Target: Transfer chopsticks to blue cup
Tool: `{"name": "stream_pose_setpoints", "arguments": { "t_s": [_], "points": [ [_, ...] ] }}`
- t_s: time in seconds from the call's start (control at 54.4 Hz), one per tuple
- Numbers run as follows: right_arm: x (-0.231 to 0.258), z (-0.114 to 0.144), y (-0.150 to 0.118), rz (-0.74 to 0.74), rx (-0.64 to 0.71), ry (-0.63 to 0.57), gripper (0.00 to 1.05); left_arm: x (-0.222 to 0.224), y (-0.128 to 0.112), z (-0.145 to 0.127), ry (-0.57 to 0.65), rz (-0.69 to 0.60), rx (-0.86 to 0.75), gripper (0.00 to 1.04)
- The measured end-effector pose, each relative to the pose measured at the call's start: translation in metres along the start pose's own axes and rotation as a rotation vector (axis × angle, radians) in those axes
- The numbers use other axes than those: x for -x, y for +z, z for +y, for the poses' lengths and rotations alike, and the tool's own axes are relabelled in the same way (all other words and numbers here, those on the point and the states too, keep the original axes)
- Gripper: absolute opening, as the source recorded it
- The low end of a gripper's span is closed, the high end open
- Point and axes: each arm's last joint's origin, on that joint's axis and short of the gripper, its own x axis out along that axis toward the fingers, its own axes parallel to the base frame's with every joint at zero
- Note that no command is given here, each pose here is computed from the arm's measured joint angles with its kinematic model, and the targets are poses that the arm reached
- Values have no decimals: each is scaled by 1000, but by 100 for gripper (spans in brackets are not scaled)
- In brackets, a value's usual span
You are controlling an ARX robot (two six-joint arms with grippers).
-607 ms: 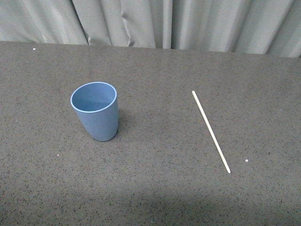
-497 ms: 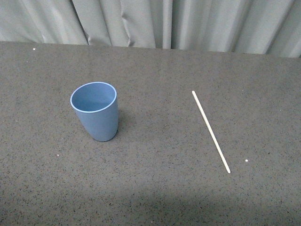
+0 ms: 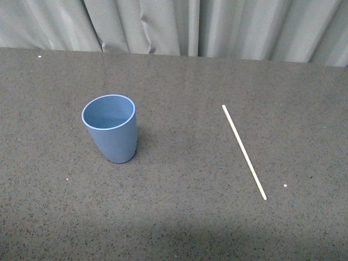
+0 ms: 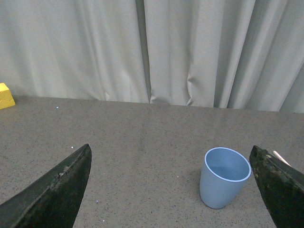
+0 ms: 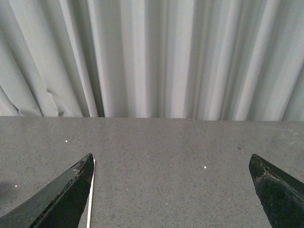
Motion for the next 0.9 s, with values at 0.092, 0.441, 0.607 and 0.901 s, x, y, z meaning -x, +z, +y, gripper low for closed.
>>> {"name": "stream_pose_setpoints", "arguments": {
  "t_s": [0.092,0.441,0.607,0.901],
  "points": [
    [0,0,0,0,0,0,95,0,0,0,0,0,0,98],
    [0,0,0,0,0,0,95,0,0,0,0,0,0,98],
    [-5,0,-4,150,164,-134,95,0,0,0,2,0,0,98],
    [-62,14,8,364,122,50,95,0,0,0,2,0,0,98]
  ]
}}
